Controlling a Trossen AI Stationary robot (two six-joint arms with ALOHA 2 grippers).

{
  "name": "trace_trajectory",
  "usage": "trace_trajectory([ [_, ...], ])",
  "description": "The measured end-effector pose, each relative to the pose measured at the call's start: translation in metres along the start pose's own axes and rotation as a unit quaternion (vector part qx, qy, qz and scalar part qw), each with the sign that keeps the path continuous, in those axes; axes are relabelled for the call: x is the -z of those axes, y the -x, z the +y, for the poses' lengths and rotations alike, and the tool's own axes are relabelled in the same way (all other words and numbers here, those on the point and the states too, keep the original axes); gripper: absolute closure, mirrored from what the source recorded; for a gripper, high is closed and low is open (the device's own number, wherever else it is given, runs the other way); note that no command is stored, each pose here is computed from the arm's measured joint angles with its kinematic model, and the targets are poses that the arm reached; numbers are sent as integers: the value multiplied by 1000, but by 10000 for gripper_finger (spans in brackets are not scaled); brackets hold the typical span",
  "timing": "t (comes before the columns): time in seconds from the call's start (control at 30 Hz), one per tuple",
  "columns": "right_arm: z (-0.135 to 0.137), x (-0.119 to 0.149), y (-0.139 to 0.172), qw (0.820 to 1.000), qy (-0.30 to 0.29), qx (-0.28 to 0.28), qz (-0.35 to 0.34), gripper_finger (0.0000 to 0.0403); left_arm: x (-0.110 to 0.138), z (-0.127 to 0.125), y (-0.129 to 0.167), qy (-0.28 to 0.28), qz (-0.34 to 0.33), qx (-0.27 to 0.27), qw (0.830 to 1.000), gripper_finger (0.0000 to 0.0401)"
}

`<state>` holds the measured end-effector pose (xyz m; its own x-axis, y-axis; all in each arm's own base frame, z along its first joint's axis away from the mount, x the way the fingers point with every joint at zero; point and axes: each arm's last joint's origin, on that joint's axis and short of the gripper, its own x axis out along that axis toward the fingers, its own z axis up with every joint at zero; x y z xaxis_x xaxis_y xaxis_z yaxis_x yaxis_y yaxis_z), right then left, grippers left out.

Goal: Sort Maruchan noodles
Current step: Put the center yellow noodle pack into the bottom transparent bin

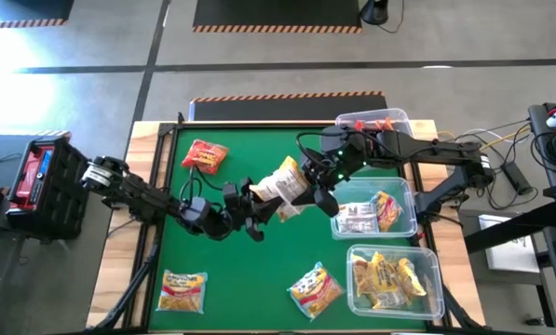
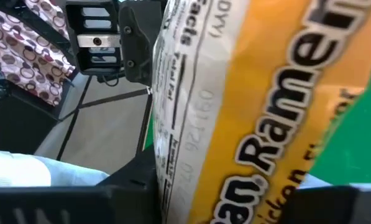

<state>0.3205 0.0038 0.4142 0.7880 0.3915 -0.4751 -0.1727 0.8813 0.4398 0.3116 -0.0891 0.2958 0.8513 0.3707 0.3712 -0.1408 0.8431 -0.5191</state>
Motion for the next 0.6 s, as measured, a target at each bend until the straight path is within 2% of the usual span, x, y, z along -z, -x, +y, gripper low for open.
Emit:
trace_trajectory([
  [0.2,0,0,0,1000,-1,3,2,292,1,1,0,13,4,-11,1000,230],
  [0.43,-1,0,2,1000,-2,1,2,292,3,2,0,7,10,-17,1000,171],
  [0.6,-6,3,7,1000,-11,18,19,292,4,4,0,19,8,-46,999,157],
])
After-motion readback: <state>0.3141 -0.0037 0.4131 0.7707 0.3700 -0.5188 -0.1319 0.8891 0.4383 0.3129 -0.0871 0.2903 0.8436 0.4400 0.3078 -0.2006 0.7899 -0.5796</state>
